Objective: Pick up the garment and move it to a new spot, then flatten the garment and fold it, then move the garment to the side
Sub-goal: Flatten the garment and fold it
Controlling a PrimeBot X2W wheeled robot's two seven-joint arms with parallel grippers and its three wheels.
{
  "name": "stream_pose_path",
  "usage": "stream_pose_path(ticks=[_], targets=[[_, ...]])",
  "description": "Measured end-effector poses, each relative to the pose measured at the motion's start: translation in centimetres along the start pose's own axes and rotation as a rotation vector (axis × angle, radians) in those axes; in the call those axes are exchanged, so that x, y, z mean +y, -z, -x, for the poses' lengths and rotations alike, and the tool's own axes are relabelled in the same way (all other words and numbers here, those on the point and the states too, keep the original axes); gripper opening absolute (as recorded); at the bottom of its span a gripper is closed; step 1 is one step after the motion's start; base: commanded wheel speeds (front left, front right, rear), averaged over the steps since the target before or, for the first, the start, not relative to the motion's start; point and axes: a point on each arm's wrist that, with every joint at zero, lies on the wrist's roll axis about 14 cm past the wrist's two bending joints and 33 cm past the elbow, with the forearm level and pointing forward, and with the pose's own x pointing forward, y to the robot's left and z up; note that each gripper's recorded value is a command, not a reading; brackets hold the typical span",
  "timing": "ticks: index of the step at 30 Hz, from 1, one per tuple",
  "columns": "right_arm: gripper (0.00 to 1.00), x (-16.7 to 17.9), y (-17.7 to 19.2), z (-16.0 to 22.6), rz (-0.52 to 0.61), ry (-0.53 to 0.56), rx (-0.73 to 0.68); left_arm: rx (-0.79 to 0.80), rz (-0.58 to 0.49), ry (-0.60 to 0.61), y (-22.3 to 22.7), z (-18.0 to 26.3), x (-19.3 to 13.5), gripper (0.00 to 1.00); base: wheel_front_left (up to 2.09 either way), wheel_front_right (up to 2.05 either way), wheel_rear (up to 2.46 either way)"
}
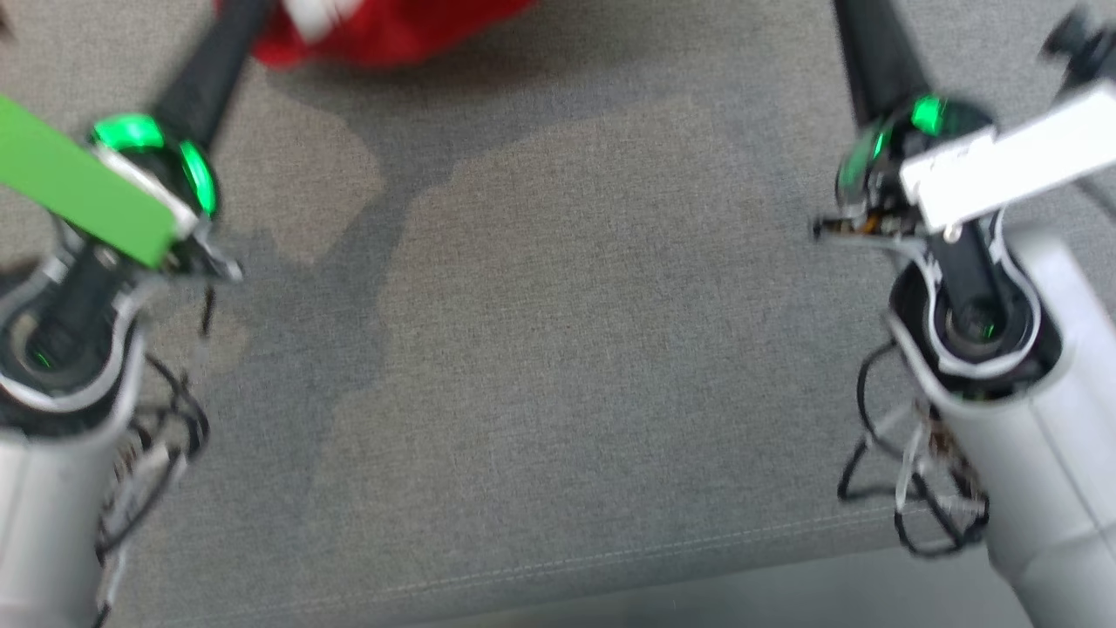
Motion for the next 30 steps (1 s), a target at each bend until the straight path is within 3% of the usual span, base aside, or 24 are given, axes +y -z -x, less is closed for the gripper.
stream_pose_path(ticks=[4, 8, 20, 30], targets=[[0.00, -7.4, 2.7, 7.1, -0.096, 0.281, 0.036, 0.122, 0.125, -0.263, 6.2, 6.2, 7.5, 0.00, 0.00, 0.00, 0.00], [0.00, -10.2, 3.2, 12.4, -0.119, 0.431, 0.011, 0.091, 0.184, -0.369, 7.5, 10.1, 9.0, 0.00, 0.00, 0.00, 0.00], [0.00, -8.4, 3.7, 18.4, -0.117, 0.458, 0.018, 0.089, 0.241, -0.393, 10.6, 15.7, 5.9, 0.00, 0.00, 0.00, 0.00], [0.00, -8.4, 6.6, 25.8, -0.168, 0.578, 0.095, 0.072, 0.331, -0.503, 14.6, 21.8, 5.6, 0.00, 0.00, 0.00, 0.00]])
